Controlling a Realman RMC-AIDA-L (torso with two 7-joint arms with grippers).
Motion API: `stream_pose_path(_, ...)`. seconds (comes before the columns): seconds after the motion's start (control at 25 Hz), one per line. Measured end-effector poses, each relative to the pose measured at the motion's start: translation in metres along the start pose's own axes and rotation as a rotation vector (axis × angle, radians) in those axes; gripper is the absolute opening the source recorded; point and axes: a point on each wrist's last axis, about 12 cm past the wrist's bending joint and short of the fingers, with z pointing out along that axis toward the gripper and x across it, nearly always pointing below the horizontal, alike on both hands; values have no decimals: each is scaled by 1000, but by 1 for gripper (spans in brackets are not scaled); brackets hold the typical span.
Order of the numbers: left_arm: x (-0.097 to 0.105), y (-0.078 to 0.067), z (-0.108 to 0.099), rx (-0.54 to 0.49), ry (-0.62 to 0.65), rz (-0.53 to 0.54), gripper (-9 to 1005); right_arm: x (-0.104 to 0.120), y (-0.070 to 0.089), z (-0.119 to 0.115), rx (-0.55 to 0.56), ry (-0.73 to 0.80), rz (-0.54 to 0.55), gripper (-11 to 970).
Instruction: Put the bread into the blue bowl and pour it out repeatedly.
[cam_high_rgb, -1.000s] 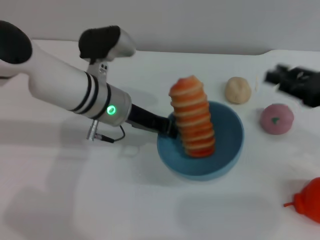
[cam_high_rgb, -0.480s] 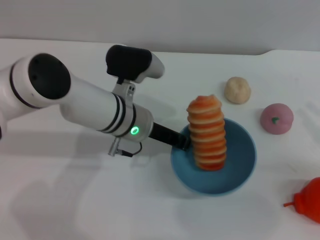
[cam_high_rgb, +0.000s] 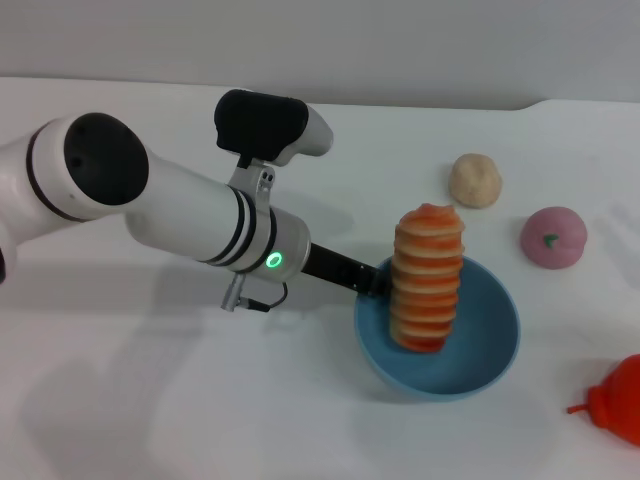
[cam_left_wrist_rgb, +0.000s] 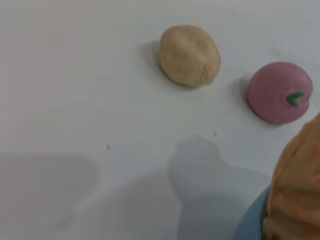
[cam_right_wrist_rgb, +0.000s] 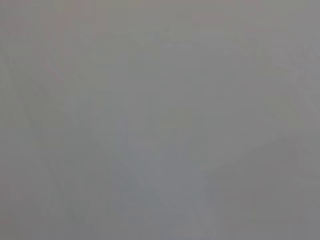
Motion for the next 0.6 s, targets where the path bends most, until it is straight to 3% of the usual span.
stream_pose_path(0.2,-6,8,-11,6,-47,-26,199,1,0,-2,4,0,0,443)
stream_pose_path(0.6,-8,50,-55,-21,-231,-108,582,1,0,-4,10,-3,1,443)
